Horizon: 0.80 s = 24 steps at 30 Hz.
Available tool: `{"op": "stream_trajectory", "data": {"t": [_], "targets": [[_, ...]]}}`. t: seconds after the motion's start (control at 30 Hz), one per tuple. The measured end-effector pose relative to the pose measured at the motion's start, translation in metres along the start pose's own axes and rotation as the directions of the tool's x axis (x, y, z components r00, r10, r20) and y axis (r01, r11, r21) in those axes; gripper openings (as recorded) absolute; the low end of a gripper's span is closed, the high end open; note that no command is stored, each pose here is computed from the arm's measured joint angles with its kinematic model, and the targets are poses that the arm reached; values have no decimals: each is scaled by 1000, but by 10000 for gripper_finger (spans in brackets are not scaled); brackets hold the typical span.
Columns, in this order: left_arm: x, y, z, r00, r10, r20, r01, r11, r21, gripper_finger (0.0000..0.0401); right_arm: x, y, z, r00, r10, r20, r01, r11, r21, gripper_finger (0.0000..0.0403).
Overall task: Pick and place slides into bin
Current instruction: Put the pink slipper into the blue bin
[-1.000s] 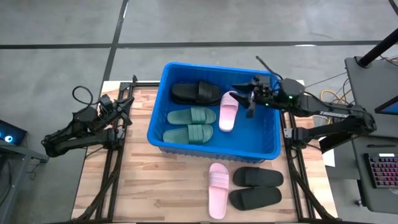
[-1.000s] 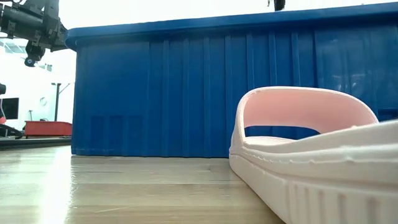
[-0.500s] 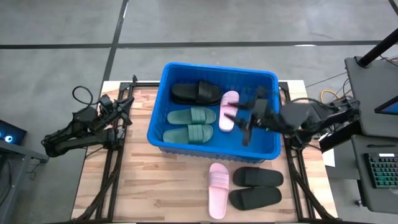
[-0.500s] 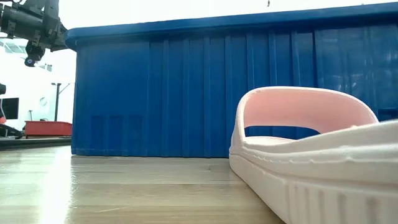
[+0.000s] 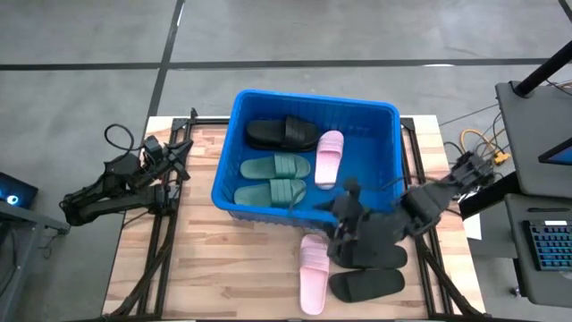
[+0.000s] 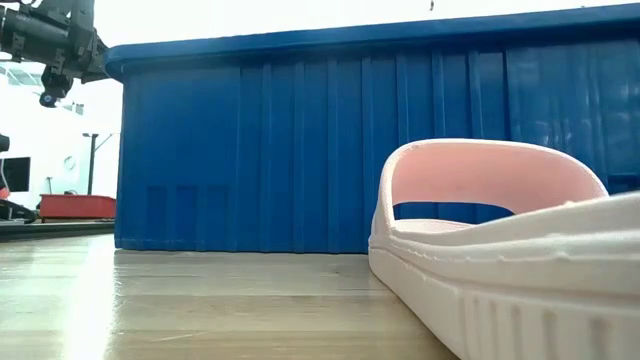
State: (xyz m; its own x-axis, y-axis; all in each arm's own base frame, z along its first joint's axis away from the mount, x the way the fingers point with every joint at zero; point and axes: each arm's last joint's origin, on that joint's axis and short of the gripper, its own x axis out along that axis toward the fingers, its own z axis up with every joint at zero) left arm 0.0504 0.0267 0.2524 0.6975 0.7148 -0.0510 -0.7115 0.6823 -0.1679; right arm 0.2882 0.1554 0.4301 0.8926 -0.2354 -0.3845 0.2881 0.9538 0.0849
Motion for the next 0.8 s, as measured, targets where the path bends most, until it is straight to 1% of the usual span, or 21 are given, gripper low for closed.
{"op": "stream_trajectory", "data": {"t": [0.1,0.23,0.33,0.43,0.5,0.6,0.7,0.8], "targets": [[0,0,0,1000,-4,-1,4,1000,0,2,11,15,-19,996,-13,-93,14,1000,4,141],[0,-1,0,1000,-25,-5,25,1000,-2,2,25,31,-44,975,-6,-222,7,1000,4,135],[0,-1,0,999,-49,-10,49,999,-2,2,34,38,-63,953,-47,-300,50,999,2,135],[0,-2,-1,999,-48,-11,48,999,-2,2,44,41,-84,908,-107,-405,110,994,-17,145],[0,-2,-1,999,-49,-11,49,999,-2,2,52,44,-97,875,-128,-466,123,992,-42,157],[0,-1,-1,999,-48,-11,48,999,-2,2,63,54,-115,822,-87,-562,57,996,-71,178],[0,-1,-1,999,-47,-16,48,999,2,2,77,66,-133,766,-32,-642,-20,997,-73,198],[0,-1,-2,999,-47,-19,47,999,5,2,88,72,-149,712,-15,-702,-47,996,-69,212]]}}
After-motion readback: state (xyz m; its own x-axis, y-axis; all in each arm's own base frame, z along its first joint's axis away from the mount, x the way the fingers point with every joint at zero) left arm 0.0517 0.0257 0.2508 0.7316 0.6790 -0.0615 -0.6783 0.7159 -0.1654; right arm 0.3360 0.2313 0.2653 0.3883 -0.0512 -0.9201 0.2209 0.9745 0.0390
